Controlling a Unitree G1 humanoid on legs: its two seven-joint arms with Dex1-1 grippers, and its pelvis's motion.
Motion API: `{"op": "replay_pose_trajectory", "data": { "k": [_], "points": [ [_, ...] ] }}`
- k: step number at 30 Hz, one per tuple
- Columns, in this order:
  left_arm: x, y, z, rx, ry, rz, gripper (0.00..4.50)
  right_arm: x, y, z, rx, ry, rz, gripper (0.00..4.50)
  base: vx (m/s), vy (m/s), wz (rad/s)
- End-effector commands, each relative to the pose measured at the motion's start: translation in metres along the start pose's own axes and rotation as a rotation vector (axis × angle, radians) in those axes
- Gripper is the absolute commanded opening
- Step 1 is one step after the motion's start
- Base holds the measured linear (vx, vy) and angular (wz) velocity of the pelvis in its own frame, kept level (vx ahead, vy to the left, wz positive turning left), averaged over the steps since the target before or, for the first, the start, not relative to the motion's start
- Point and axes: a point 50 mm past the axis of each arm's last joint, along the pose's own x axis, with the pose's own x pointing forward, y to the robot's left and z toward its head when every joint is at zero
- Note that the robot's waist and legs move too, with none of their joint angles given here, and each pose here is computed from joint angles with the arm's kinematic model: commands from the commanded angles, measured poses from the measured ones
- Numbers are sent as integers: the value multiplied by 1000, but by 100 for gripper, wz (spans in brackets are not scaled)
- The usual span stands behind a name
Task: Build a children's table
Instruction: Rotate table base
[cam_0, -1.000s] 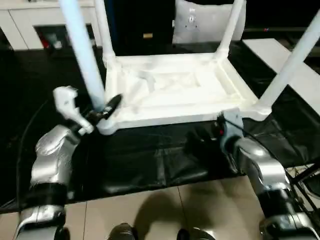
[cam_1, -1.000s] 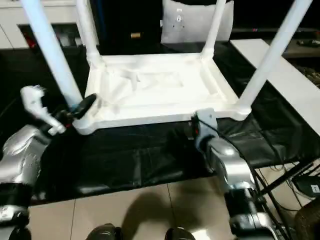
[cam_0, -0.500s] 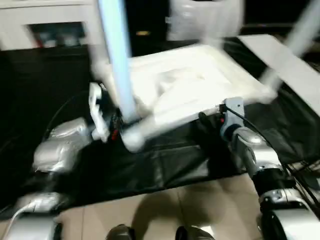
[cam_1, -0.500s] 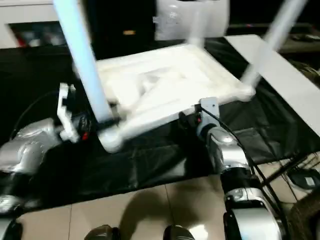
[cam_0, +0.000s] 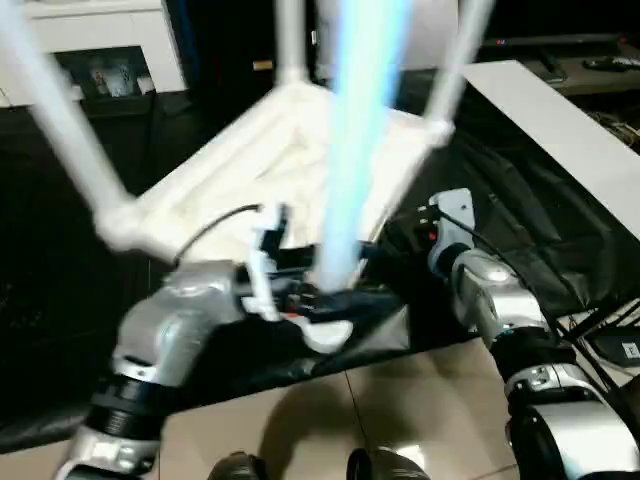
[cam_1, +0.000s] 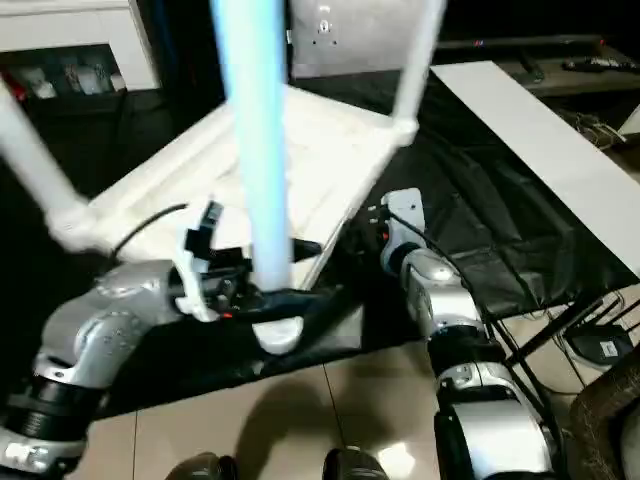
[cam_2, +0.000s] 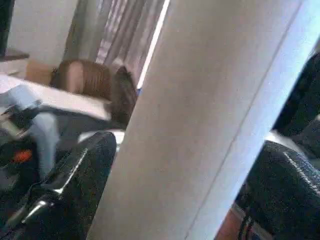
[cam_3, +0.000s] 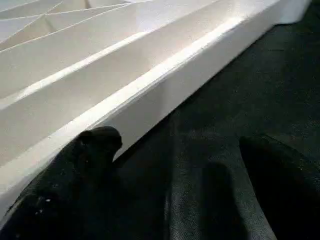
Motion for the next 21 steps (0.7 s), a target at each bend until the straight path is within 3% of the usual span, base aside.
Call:
{"op": "replay_pose_trajectory", "data": {
  "k": [1, 4, 5, 10, 11, 15, 16, 21],
  "points": [
    [25, -6, 6, 39, -18, -62, 446, 10, 27, 8, -37, -28, 129, 450, 0, 0, 0],
    [38, 5, 8, 99, -47, 33, 446, 12, 32, 8, -38, -38, 141, 450, 0, 0, 0],
    [42, 16, 11, 137, -53, 123, 446, 13, 34, 8, -41, -42, 145, 450, 0, 0, 0],
    [43, 36, 17, 221, -60, 300, 446, 12, 33, 7, -43, -54, 142, 450, 0, 0, 0],
    [37, 46, 21, 261, -47, 383, 446, 10, 23, 7, -45, -53, 89, 450, 0, 0, 0],
    [25, 56, 26, 310, -30, 485, 446, 4, 6, 6, -29, -63, 6, 450, 0, 0, 0],
    [16, 61, 29, 327, -26, 527, 446, -4, -8, 5, -28, -67, -39, 450, 0, 0, 0],
    [3, 61, 26, 342, 22, 536, 446, -20, -26, 2, -39, -78, -55, 450, 0, 0, 0]
  ]
}}
